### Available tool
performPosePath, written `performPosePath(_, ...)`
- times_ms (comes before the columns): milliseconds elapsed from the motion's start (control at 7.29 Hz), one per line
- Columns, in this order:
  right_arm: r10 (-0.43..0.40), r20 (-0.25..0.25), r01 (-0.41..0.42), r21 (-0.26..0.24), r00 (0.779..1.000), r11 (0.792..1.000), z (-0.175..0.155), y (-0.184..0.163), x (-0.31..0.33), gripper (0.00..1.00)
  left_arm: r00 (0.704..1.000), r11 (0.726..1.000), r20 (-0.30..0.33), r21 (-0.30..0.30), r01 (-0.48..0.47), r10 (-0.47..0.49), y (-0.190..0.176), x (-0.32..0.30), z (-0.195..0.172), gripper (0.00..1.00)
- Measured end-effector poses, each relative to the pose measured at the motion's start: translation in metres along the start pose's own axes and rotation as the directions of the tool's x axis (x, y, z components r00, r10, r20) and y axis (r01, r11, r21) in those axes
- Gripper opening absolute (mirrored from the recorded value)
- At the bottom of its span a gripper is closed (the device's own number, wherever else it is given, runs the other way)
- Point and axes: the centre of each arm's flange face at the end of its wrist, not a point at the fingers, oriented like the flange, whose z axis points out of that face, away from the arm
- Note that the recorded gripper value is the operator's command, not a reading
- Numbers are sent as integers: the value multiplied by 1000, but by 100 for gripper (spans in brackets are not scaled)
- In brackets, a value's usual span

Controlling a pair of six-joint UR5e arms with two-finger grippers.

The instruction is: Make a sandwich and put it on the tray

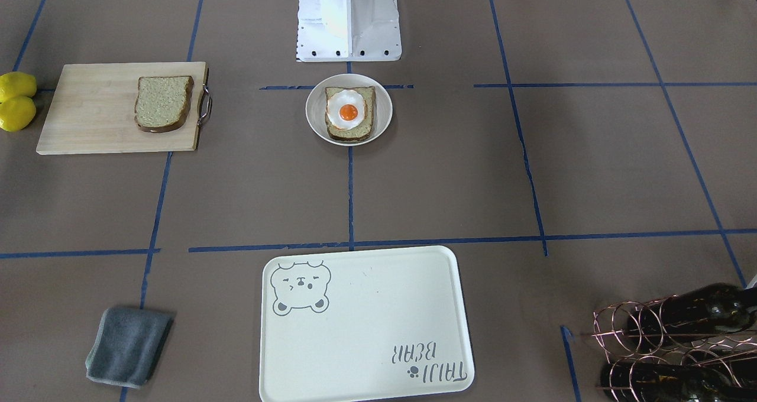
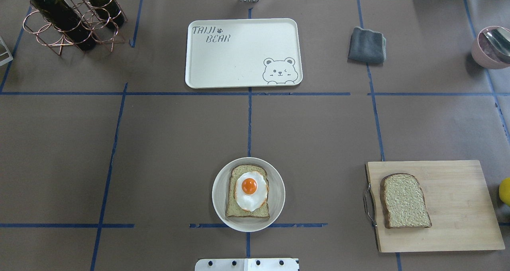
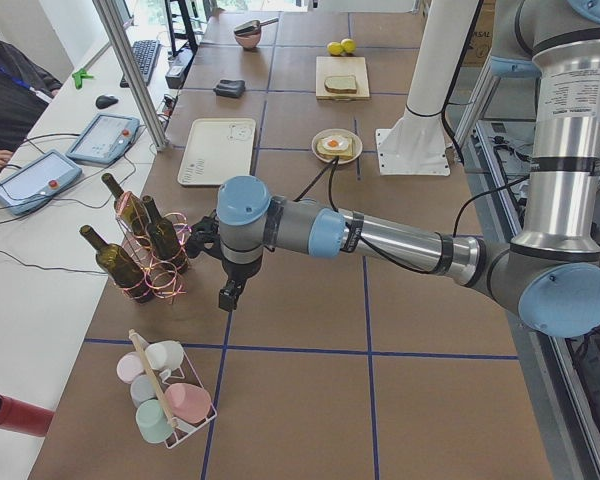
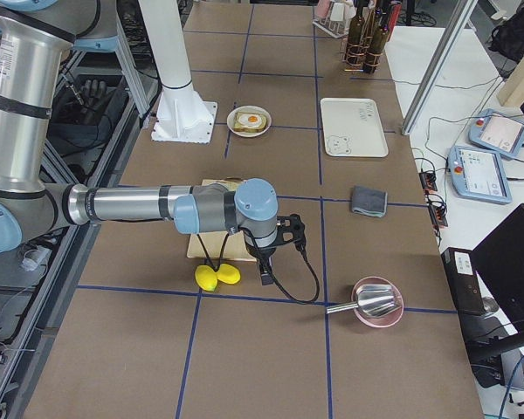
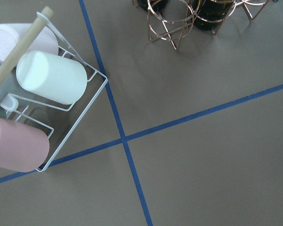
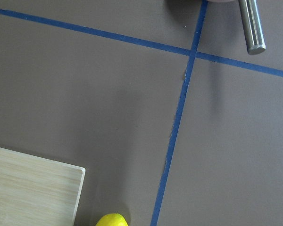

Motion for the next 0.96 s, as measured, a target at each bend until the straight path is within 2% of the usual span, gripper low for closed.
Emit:
performPosePath(274,-16,30,16,27,999,1000,-3,-4,-6,100,998,997,-38,56,-50,52,-10,22,-5,100)
performPosePath(411,-15,56,13,45,998,999,-5,-6,-13,100,996,996,-59,63,-64,68,-8,32,0,100)
performPosePath(960,48,139,-60,81,989,995,11,-22,-68,100,996,997,-62,-48,55,-57,55,9,41,100)
